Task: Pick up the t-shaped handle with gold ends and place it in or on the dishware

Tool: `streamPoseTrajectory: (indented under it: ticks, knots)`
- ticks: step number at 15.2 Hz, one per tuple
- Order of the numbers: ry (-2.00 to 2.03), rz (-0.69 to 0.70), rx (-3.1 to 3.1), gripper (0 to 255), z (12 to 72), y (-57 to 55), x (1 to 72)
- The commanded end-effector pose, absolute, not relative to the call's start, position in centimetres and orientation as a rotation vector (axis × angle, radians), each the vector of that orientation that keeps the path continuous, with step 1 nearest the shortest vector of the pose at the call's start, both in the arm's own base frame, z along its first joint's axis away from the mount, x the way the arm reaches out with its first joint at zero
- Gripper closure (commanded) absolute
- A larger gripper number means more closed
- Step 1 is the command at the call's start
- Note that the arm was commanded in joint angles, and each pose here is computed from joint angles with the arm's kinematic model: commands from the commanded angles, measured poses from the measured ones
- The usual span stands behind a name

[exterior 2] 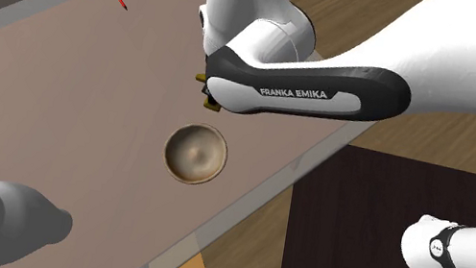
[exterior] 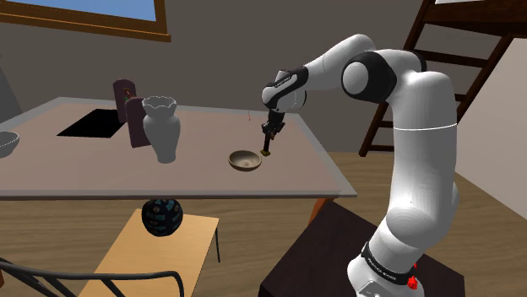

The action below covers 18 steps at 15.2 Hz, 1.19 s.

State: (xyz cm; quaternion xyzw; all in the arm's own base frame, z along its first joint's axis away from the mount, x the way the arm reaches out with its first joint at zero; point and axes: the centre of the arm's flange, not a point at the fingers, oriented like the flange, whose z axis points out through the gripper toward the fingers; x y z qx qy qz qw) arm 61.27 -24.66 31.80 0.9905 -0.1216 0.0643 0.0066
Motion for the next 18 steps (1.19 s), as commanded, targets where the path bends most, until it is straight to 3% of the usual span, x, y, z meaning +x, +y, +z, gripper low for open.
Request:
streamPoseTrajectory:
  ticks: [1,18]
  knots:
    - [-0.38,0.201,3.099,255,31.8,-24.7,61.3]
    - [-0.38,0.201,3.099,255,39.2,-24.7,61.3]
